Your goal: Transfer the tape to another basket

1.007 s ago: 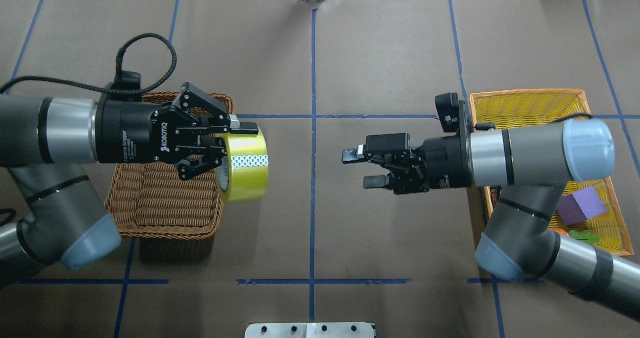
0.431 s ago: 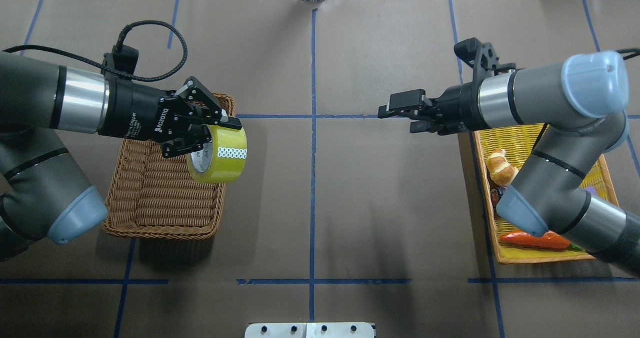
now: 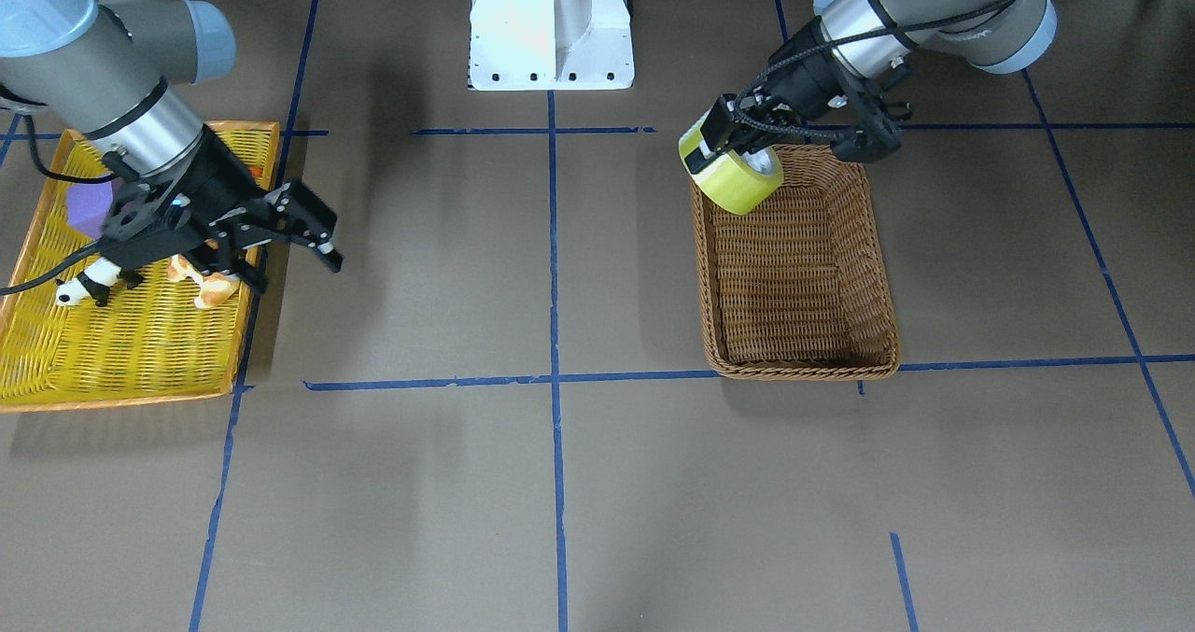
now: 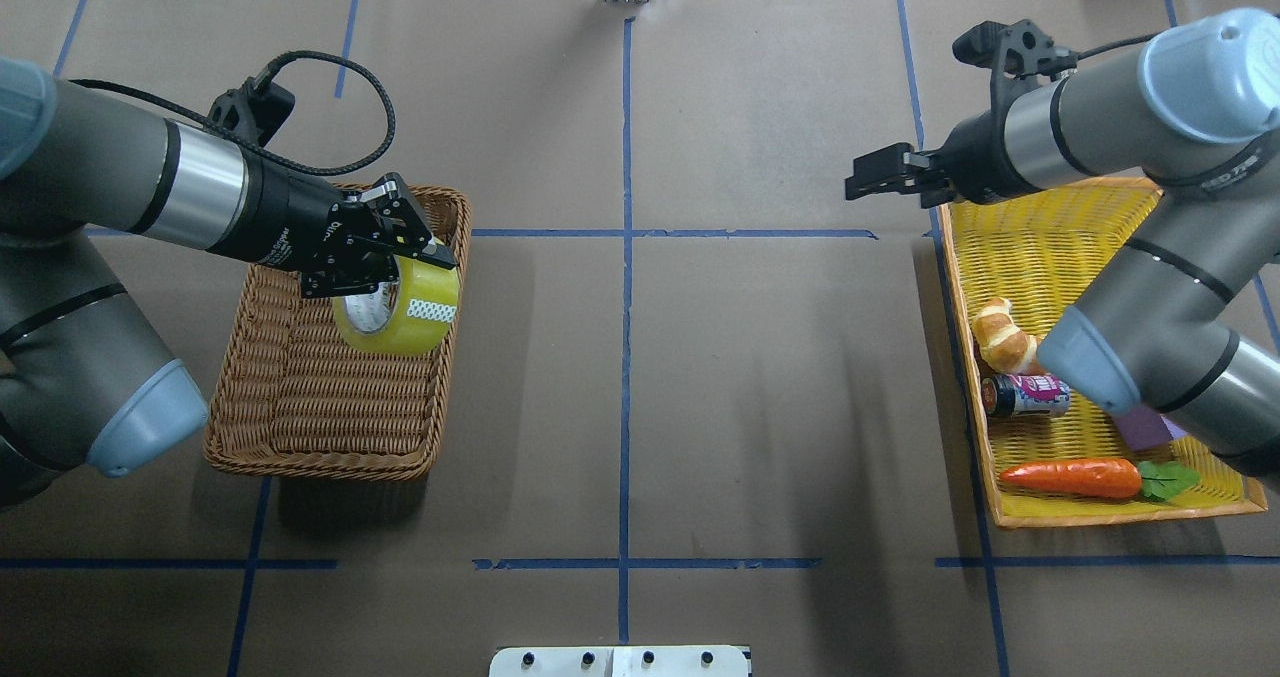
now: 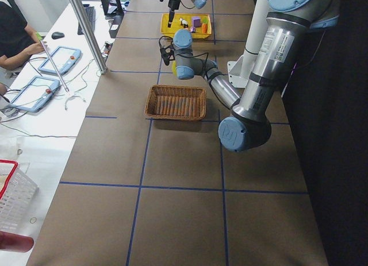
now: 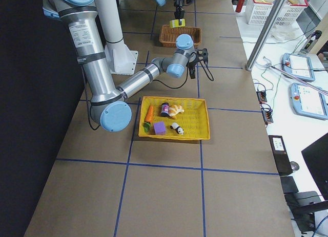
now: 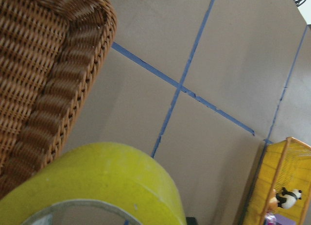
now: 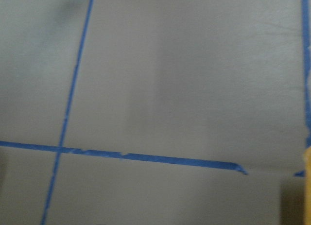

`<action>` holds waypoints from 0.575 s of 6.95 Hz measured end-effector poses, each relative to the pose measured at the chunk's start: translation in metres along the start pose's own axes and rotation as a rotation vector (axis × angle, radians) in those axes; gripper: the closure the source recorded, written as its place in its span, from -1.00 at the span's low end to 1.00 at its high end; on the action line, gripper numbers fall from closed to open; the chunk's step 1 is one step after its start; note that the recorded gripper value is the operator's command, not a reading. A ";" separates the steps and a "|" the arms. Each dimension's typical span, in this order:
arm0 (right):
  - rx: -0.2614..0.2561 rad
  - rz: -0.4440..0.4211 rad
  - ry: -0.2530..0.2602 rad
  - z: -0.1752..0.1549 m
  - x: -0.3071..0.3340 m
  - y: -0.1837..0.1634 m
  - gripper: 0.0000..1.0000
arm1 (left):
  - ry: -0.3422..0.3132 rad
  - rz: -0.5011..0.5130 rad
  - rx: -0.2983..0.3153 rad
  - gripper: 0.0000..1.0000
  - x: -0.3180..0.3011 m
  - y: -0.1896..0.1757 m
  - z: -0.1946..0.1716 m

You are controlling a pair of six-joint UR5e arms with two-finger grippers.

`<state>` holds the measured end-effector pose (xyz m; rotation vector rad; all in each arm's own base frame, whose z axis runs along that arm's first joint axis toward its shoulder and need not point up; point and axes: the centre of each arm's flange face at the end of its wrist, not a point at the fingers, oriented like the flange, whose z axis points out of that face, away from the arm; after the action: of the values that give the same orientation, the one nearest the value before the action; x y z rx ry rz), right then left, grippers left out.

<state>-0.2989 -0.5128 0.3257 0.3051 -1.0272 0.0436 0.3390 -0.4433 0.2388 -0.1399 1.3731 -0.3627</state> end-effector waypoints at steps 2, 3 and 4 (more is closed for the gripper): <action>-0.089 -0.155 0.192 -0.011 0.061 -0.027 -1.00 | -0.136 0.100 0.030 1.00 -0.013 -0.023 0.008; -0.139 -0.221 0.257 -0.027 0.094 -0.042 -1.00 | -0.191 0.140 0.034 1.00 -0.022 -0.034 0.014; -0.189 -0.274 0.294 -0.048 0.128 -0.056 -1.00 | -0.239 0.175 0.030 1.00 -0.032 -0.044 0.022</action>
<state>-0.1827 -0.5675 0.3982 0.2555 -0.6850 -0.2484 0.3475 -0.4764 0.2868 -0.0359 1.1335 -0.2124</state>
